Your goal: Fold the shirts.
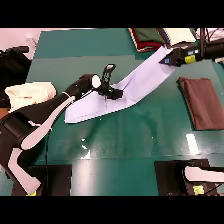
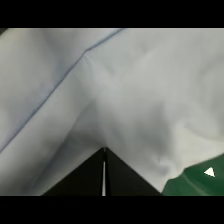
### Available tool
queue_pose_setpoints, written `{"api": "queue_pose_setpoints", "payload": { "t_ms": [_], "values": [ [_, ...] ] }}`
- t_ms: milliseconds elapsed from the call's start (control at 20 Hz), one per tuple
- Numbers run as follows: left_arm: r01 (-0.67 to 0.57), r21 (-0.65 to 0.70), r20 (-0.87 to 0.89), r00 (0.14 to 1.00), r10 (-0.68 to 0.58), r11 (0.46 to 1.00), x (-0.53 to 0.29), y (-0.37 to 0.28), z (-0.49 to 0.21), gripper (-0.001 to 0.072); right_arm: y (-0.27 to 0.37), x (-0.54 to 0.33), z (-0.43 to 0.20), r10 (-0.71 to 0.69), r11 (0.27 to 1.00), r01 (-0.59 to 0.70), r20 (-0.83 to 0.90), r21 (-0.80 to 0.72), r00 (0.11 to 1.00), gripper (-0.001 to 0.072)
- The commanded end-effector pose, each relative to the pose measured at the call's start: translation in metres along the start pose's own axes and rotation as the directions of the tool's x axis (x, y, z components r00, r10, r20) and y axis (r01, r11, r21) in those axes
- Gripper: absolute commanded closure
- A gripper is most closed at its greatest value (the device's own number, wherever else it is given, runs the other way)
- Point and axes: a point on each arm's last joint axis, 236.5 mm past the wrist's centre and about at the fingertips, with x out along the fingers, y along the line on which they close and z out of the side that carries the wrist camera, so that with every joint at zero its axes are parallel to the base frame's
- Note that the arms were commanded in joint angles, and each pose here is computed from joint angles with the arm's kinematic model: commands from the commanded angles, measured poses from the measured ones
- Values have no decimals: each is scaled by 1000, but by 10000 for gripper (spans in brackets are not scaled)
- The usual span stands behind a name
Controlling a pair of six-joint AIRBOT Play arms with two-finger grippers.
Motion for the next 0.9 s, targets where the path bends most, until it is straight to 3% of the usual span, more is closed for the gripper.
{"api": "queue_pose_setpoints", "payload": {
  "t_ms": [0,350,600,750,800,850],
  "values": [
    [5,-1,-10,1000,-5,1000,11,1,-2,686,61,-1,13,54,995,-53,12,-82,998,700],
    [-1,-12,15,1000,1,1000,-22,13,27,686,129,16,16,134,974,-129,15,-184,991,700],
    [-181,4,280,944,173,983,-194,76,108,685,186,80,-17,229,942,-248,-106,-224,968,700],
    [-334,-42,459,831,315,942,-322,113,127,685,267,148,-48,441,855,-466,-154,-227,884,699],
    [-368,-66,505,789,350,927,-360,119,127,685,293,173,-57,502,823,-521,-141,-225,854,686],
    [-390,-84,536,758,372,917,-388,122,124,685,309,198,-67,523,805,-540,-137,-245,842,545]
  ]
}}
